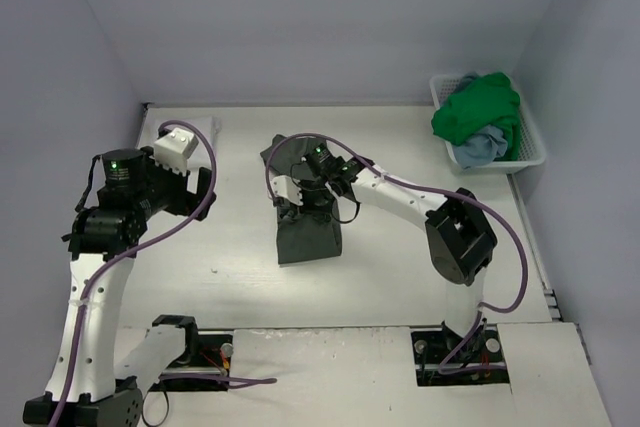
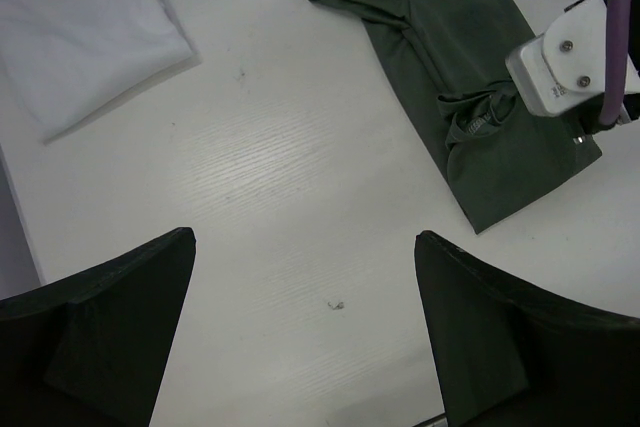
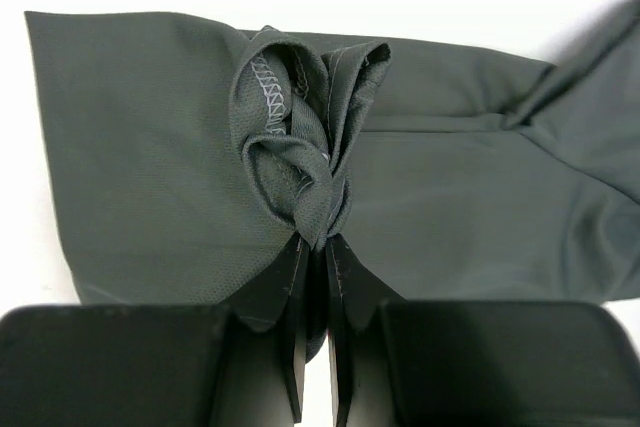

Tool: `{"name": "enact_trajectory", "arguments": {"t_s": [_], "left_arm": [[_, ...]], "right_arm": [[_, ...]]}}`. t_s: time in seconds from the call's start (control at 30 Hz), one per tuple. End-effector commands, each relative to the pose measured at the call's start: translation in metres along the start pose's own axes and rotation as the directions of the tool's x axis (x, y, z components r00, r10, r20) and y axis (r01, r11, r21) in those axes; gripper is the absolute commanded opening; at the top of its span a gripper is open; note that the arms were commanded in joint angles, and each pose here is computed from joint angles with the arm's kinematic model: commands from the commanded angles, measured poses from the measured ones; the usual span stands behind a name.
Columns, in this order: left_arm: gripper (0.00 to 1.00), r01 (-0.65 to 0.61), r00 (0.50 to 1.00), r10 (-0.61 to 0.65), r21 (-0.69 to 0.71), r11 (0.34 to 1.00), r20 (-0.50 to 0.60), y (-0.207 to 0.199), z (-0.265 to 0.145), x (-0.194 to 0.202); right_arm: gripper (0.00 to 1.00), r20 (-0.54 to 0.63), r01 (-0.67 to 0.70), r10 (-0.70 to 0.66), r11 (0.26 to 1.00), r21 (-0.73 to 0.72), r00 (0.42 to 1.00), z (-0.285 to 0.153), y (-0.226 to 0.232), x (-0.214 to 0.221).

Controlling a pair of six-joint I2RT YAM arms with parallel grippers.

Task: Fold and stack the t-shirts
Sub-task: Fold the folded rectangular tshirt in 1/3 of the way

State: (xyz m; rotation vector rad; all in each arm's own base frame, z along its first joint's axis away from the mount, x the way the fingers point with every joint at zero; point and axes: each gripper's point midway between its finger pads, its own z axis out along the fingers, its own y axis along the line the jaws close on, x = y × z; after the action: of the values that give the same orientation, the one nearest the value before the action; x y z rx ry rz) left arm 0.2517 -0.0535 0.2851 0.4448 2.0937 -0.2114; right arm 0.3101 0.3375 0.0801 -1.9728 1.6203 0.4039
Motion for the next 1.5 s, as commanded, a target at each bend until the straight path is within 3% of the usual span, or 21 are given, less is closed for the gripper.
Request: {"name": "enact_trajectory", "arguments": {"t_s": [0.0, 0.33, 0.57, 0.67, 0.8, 0.9, 1.13, 1.47], "left_arm": [[0.85, -0.004, 0.996, 0.004, 0.007, 1.000, 0.084, 0.001, 0.000, -0.023], [0.85, 0.008, 0.995, -0.011, 0.029, 1.000, 0.095, -0.002, 0.000, -0.024], [0.85, 0.013, 0.994, -0.018, 0.046, 0.999, 0.106, -0.005, -0.002, -0.026], [0.85, 0.016, 0.993, -0.023, 0.059, 0.998, 0.113, -0.007, -0.003, -0.027], [0.85, 0.018, 0.991, -0.029, 0.082, 0.996, 0.130, -0.012, -0.007, -0.028], [0.85, 0.021, 0.989, -0.035, 0.095, 0.995, 0.142, -0.015, -0.010, -0.029], [0.85, 0.051, 0.984, -0.069, 0.109, 0.993, 0.165, -0.013, -0.014, -0.030], [0.85, 0.076, 0.978, -0.102, 0.143, 0.987, 0.180, -0.016, -0.017, -0.029]], "right_arm": [[0.03, 0.069, 0.042, -0.048, 0.995, 0.092, 0.996, -0.019, -0.037, -0.023], [0.03, 0.053, 0.033, -0.041, 0.990, 0.140, 0.998, -0.020, -0.068, -0.015], [0.05, 0.008, 0.011, -0.012, 0.994, 0.106, 1.000, 0.008, -0.069, 0.009], [0.09, -0.023, -0.001, 0.004, 0.993, 0.117, 1.000, 0.018, -0.072, 0.020], [0.33, -0.059, -0.026, 0.037, 0.983, 0.181, 0.998, 0.027, -0.084, 0.032], [0.40, -0.080, -0.043, 0.067, 0.962, 0.271, 0.995, 0.029, -0.100, 0.039], [0.43, 0.000, -0.091, 0.106, 0.857, 0.506, 0.994, 0.010, -0.137, 0.029], [0.42, 0.032, -0.154, 0.175, 0.751, 0.642, 0.984, -0.006, -0.158, 0.029]]}}
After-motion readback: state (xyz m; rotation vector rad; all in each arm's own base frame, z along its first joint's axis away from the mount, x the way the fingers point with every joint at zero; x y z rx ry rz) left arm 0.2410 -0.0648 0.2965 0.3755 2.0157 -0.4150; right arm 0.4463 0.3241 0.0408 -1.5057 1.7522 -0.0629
